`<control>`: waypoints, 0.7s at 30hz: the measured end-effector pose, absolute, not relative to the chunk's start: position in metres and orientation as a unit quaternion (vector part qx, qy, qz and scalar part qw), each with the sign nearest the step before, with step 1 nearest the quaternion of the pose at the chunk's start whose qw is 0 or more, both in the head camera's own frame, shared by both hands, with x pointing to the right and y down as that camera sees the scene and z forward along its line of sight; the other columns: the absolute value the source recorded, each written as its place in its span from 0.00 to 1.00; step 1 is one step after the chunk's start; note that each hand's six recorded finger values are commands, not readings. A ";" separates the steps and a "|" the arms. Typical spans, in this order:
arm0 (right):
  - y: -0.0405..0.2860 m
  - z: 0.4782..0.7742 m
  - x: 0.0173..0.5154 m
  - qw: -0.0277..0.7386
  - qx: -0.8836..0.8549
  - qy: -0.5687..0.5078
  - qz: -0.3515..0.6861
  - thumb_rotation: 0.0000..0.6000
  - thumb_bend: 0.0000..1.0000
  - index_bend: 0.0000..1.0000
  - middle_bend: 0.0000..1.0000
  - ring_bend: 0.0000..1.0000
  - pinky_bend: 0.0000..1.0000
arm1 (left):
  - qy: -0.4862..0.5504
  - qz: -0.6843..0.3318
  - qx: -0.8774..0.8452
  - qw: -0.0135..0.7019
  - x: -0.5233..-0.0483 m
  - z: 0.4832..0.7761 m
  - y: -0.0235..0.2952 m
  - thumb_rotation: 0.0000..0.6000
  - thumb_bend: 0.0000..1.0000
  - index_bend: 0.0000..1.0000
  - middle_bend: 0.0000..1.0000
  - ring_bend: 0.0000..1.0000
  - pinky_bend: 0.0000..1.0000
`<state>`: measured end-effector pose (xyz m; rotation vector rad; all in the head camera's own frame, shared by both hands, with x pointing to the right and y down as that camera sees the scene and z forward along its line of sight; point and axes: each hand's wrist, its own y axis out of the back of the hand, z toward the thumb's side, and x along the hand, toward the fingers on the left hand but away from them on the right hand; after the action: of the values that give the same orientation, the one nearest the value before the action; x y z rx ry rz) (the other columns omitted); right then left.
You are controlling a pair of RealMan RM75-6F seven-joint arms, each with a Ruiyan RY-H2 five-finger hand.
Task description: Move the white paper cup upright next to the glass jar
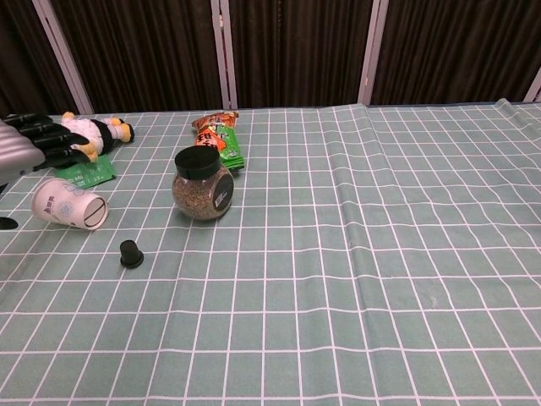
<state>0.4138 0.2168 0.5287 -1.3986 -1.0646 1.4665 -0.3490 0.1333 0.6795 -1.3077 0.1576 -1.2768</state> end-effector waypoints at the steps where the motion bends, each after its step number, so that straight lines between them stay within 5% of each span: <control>1: 0.216 0.529 0.415 0.413 -0.555 -0.424 0.584 1.00 0.00 0.00 0.00 0.00 0.00 | 0.060 -0.551 -0.557 0.619 -0.344 0.681 0.131 1.00 0.00 0.14 0.00 0.00 0.00; 17: 0.213 0.528 0.423 0.407 -0.549 -0.430 0.590 1.00 0.00 0.00 0.00 0.00 0.00 | -0.005 -0.569 -0.519 0.637 -0.332 0.702 0.134 1.00 0.00 0.15 0.01 0.00 0.00; 21: 0.213 0.529 0.422 0.407 -0.551 -0.428 0.589 1.00 0.00 0.00 0.00 0.00 0.00 | -0.012 -0.574 -0.515 0.637 -0.333 0.708 0.137 1.00 0.00 0.17 0.05 0.01 0.08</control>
<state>0.4224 0.2131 0.5290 -1.3898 -1.0797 1.4861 -0.3335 0.1375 0.7079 -1.1763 -0.0281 -1.3107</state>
